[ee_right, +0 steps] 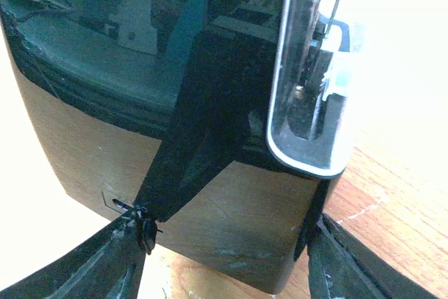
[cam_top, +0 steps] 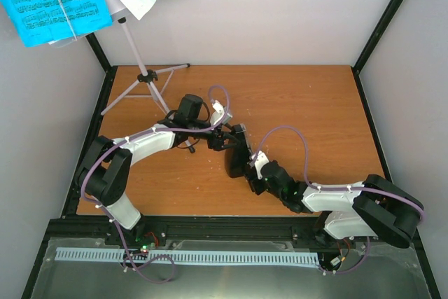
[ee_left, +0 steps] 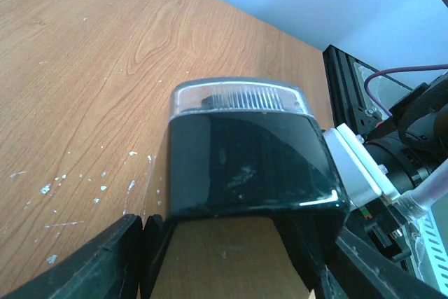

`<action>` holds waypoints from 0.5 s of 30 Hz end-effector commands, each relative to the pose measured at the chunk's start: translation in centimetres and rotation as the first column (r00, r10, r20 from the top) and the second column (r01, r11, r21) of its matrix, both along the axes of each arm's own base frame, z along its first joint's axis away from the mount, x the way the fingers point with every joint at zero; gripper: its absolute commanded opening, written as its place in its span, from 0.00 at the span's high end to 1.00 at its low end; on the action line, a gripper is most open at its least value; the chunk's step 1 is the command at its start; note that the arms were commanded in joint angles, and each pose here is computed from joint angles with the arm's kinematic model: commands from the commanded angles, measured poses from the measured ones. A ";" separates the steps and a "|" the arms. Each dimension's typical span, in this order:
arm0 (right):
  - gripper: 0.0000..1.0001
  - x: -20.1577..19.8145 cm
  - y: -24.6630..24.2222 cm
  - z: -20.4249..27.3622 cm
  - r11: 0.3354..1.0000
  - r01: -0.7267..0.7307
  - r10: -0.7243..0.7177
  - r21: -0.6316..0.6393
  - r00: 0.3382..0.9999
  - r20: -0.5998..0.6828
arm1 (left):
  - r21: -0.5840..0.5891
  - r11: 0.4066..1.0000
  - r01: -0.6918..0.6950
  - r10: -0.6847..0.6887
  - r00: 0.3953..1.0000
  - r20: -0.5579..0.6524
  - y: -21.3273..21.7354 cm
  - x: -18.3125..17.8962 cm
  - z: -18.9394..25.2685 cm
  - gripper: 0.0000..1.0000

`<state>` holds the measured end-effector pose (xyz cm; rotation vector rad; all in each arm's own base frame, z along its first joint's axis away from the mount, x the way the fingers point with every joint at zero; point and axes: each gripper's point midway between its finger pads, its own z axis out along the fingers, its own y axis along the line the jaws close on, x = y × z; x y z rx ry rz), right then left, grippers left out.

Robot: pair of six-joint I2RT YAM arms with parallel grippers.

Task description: Pack up the instrument practice props

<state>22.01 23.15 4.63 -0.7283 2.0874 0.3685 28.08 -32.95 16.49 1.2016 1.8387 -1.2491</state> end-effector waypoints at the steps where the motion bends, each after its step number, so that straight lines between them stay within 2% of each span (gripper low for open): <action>1: 0.45 0.2 0.8 1.1 0.999 -0.014 0.013 0.039 1.000 0.026 | 0.018 1.000 0.023 -0.022 0.997 -0.079 -0.1 -1.0 -0.8 0.62; 5: 0.44 0.1 0.8 1.2 0.999 -0.012 0.011 0.052 1.000 0.026 | 0.043 0.999 0.010 -0.007 0.998 -0.063 0.0 -1.0 -1.3 0.62; 10: 0.13 -0.2 0.4 2.2 0.996 0.002 -0.004 0.085 1.000 0.027 | 0.078 0.996 -0.041 0.040 0.999 0.014 0.2 -0.9 -1.4 0.62; 15: 0.04 -0.4 -1.2 4.1 0.987 0.062 -0.070 0.146 0.996 0.049 | 0.142 0.985 -0.101 0.083 0.989 0.126 0.1 -0.7 -1.7 0.61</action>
